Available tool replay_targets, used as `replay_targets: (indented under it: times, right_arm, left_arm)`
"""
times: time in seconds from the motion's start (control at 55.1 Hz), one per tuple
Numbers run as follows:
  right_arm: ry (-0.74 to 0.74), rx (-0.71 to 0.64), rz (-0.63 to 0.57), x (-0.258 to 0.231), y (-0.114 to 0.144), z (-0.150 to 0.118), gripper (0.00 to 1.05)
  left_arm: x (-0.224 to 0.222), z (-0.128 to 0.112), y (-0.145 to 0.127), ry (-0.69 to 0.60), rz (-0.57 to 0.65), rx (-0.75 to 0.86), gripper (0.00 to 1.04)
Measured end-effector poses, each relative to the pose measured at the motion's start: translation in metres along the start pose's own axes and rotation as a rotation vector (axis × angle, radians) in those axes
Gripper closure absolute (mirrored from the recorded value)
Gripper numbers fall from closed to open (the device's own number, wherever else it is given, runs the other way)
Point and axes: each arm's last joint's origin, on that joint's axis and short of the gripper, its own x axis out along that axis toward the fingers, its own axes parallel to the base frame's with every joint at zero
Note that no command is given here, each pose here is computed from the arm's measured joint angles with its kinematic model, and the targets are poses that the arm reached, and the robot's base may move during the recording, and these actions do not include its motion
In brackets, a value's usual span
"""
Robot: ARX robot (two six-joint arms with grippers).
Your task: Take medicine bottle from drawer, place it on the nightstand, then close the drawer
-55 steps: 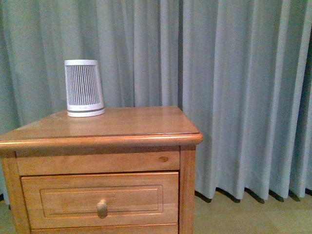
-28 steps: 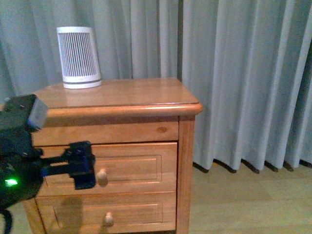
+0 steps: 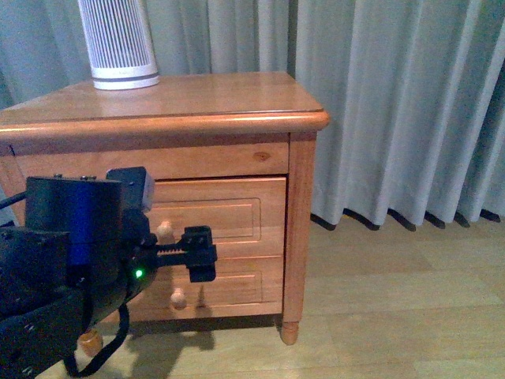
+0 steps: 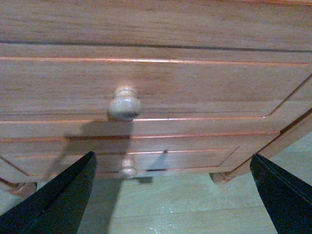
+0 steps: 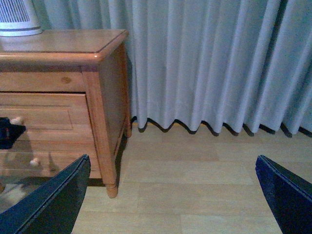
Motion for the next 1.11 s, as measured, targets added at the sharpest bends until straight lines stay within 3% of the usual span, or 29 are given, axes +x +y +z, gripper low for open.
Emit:
replay_targets:
  times: [0.545, 1.108]
  right_arm:
    - [0.000, 0.000, 0.000, 0.000, 0.000, 0.000, 0.00]
    - [0.000, 0.000, 0.000, 0.000, 0.000, 0.000, 0.00]
  left_arm:
    - [0.029, -0.011, 0.015, -0.010, 0.035, 0.006, 0.07]
    - [0.042, -0.001, 0.018, -0.058, 0.037, 0.012, 0.07]
